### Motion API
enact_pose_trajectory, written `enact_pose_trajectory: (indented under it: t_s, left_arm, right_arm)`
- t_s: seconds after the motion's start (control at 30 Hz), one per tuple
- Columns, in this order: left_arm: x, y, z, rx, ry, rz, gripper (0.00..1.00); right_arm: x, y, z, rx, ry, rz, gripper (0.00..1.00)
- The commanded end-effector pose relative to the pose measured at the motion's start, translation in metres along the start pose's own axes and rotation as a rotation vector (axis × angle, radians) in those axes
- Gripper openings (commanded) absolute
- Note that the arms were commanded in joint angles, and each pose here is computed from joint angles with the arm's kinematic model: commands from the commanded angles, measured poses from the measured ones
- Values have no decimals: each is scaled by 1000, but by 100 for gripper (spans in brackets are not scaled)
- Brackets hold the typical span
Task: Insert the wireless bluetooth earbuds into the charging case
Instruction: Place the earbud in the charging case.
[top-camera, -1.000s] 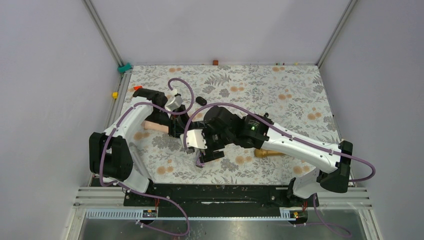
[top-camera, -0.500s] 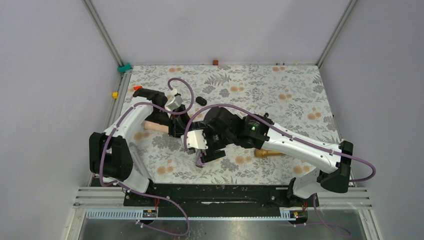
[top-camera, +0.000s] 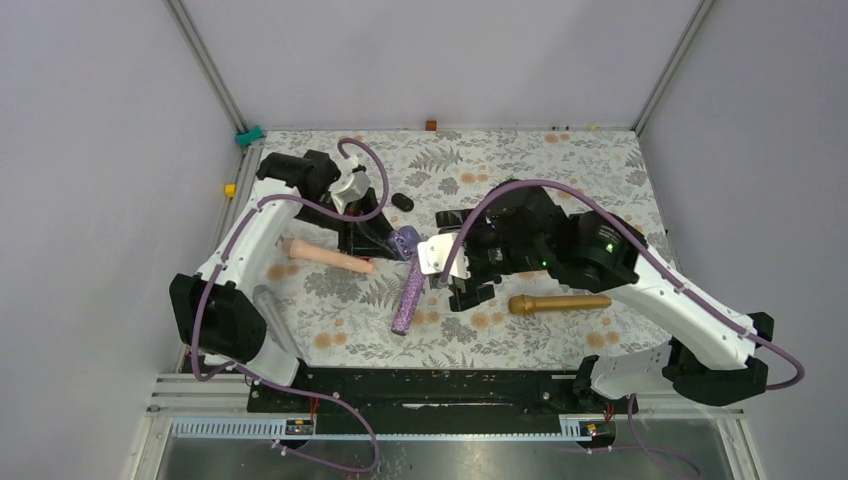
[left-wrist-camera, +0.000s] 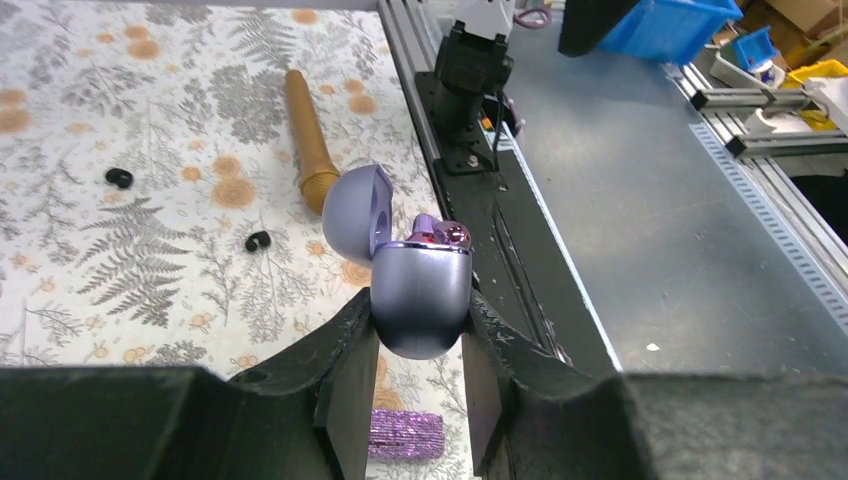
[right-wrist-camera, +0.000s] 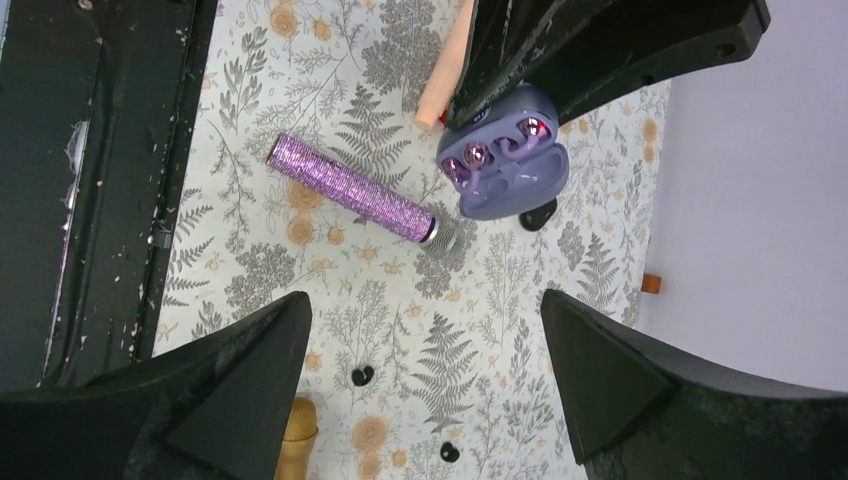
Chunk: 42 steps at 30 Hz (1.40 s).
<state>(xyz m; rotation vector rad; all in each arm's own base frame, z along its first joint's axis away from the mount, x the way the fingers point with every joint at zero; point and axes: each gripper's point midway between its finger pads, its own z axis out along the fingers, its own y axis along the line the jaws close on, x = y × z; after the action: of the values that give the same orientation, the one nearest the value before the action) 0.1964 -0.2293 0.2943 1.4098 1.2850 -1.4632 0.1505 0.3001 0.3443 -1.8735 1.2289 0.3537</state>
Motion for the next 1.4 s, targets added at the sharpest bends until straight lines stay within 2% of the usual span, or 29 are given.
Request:
enact_pose_trajectory:
  t_s: [0.0, 0.13, 0.23, 0.4, 0.53, 0.57, 0.63, 0.77, 0.83, 1.07, 1.37]
  left_arm:
    - [0, -2, 4, 12, 86, -35, 0]
    - [26, 27, 13, -104, 265, -56, 0]
    - [33, 40, 24, -208, 266, -18, 0]
    - [15, 51, 35, -265, 142, 19, 0]
    - [-22, 53, 34, -372, -49, 164, 0]
    - [-34, 51, 34, -366, -107, 218, 0]
    - [-38, 45, 37, -340, -169, 168, 0]
    - [-52, 22, 37, -299, -389, 226, 0]
    - [-54, 13, 35, -290, -456, 235, 0]
    - [-47, -3, 35, -270, -477, 243, 0]
    - [-46, -15, 39, -223, -473, 252, 0]
  right_arm:
    - [18, 12, -2, -46, 27, 17, 94]
    - [28, 12, -1, -42, 47, 34, 94]
    - [33, 13, 2, -38, 46, 54, 94]
    - [48, 9, 9, 4, 33, 118, 94]
    - [51, -11, 4, 102, -21, 193, 94]
    - [51, -17, 1, 128, -42, 220, 95]
    - [45, -30, -8, 173, -100, 275, 95]
    - [30, -48, -19, 210, -216, 408, 99]
    - [24, -52, -18, 191, -263, 491, 99]
    - [20, -62, -10, 112, -403, 717, 99]
    - [13, -66, 11, -8, -503, 872, 99]
